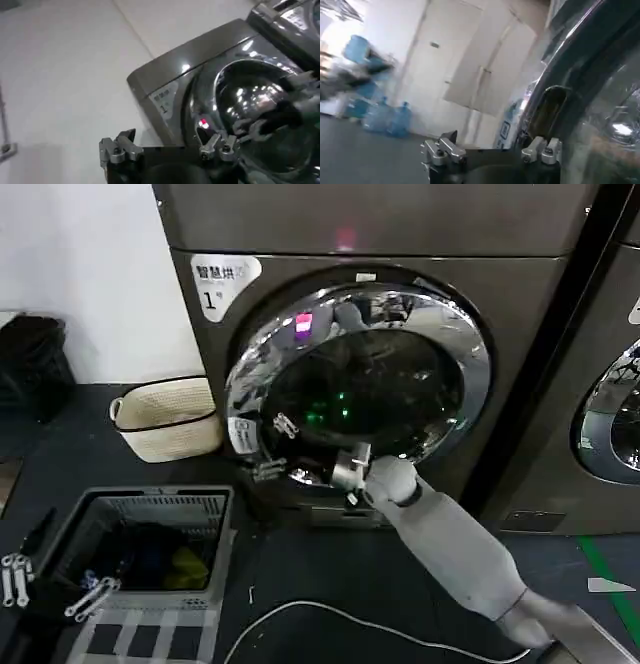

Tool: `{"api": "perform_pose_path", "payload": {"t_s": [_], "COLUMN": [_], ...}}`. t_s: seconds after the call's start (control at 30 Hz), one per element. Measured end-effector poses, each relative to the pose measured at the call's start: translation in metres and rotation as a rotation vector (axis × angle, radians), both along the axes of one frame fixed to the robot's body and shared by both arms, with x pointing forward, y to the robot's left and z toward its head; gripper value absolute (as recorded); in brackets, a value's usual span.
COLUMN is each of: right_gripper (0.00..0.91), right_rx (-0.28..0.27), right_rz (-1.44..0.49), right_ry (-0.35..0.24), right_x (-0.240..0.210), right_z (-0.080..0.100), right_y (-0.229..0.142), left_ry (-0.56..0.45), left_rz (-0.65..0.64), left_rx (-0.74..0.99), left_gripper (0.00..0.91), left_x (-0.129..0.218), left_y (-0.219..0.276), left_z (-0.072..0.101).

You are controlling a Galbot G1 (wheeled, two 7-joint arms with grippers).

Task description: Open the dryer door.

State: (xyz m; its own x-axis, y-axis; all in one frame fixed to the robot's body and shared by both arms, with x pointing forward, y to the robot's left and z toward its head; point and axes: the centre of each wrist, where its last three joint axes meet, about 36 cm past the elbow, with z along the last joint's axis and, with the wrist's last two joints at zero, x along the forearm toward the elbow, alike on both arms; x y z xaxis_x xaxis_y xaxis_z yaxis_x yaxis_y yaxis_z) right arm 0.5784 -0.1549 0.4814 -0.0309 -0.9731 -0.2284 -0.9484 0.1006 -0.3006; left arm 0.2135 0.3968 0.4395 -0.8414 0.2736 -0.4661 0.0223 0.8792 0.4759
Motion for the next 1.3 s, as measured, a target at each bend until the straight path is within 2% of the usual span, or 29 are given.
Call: {"api": "perform_pose_path", "payload": {"t_s": [0.3, 0.57, 0.8, 1.1, 1.3], "right_gripper": [0.907, 0.907, 0.907, 0.907, 0.907], "right_rx": [-0.008, -0.053, -0.102, -0.148, -0.143], "right_rz": [0.175, 0.305, 0.367, 0.295, 0.194], "right_ry": [-0.012, -0.025, -0.046, -0.057, -0.066], "right_x": [-0.016, -0.035, -0.055, -0.089, -0.118], "right_z": [0.008, 0.017, 0.022, 0.029, 0.028], "right_y": [-0.036, -0.072, -0.106, -0.167, -0.21], "left_ry": [0.05, 0.095, 0.093, 0.134, 0.162], "left_rz": [-0.03, -0.037, -0.083, -0.184, -0.292], "left_rx": [-0.018, -0.064, -0.038, -0.012, 0.012], "left_gripper": [0.907, 0.907, 0.907, 0.907, 0.907], "left_x": [0.035, 0.076, 0.126, 0.19, 0.218], "left_y": [0.013, 0.013, 0.004, -0.018, -0.044], "left_z": [-0.01, -0.002, 0.007, 0.005, 0.0]}}
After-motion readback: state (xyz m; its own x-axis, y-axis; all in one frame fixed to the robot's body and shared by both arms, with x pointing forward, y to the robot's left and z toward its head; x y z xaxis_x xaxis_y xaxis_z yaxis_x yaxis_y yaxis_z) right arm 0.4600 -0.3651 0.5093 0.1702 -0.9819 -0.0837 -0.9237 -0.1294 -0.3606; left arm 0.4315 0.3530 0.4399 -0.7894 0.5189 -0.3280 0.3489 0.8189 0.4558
